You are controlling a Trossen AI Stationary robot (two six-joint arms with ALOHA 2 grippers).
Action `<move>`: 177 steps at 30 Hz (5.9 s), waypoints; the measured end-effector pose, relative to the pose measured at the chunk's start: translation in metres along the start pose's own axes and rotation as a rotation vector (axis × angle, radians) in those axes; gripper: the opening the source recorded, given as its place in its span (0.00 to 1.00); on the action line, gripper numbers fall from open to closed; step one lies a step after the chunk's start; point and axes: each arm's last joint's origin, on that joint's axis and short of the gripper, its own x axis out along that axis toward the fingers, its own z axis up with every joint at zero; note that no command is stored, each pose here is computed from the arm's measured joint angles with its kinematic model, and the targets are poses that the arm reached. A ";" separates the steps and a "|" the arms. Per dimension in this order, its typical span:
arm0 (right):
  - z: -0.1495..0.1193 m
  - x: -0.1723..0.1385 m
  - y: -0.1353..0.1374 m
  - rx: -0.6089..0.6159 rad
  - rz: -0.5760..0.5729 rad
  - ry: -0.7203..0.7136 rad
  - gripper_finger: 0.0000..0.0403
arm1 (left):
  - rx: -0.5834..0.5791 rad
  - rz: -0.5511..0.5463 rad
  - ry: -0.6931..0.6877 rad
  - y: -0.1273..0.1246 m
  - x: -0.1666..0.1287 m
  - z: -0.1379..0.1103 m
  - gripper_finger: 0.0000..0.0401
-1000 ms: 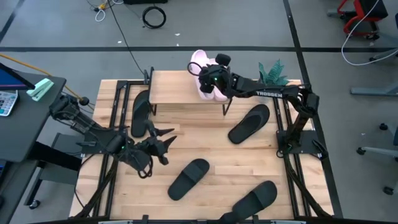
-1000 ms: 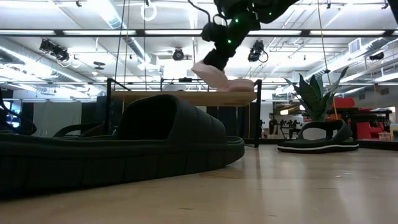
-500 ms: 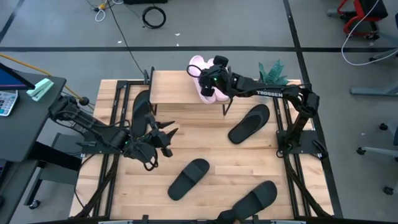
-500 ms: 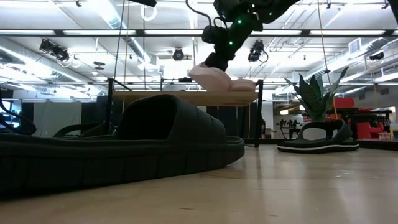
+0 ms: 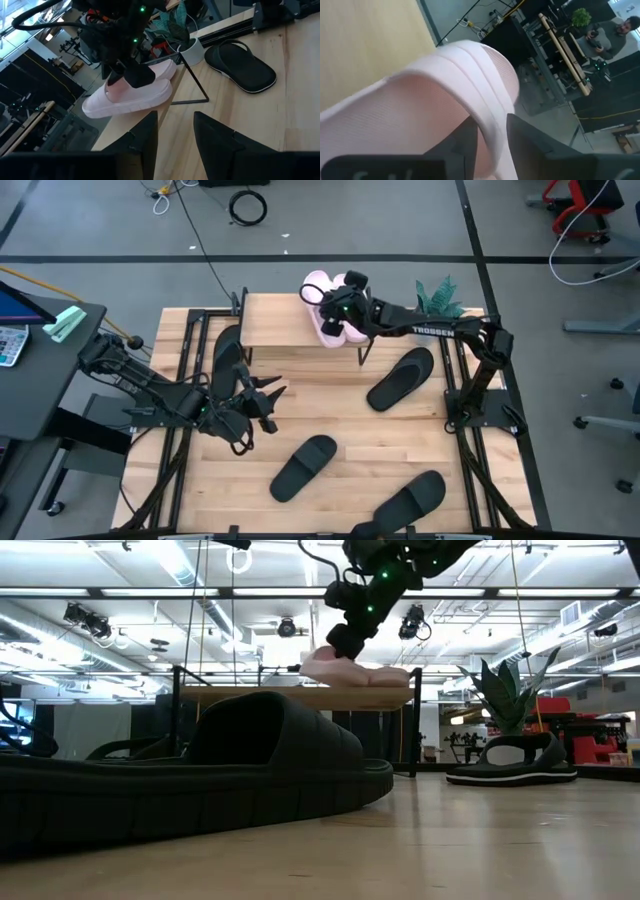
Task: Pick and place slides into the shelf
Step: Align the pink slide on the shelf with the other pink slide, then put the left black slide on the shelf
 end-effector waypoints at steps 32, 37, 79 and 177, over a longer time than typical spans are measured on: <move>-0.007 0.012 -0.015 0.283 0.091 -0.041 0.28 | -0.019 -0.001 0.001 0.000 0.000 0.000 0.31; -0.005 0.011 -0.012 0.257 0.134 -0.060 0.30 | -0.019 -0.001 0.001 0.000 0.000 0.000 0.31; -0.050 -0.266 0.124 0.288 0.690 0.174 0.30 | 0.255 -0.765 0.073 -0.120 0.003 -0.037 0.42; -0.056 -0.268 0.133 0.380 0.618 0.102 0.30 | 0.233 0.225 0.166 0.071 0.021 -0.013 0.04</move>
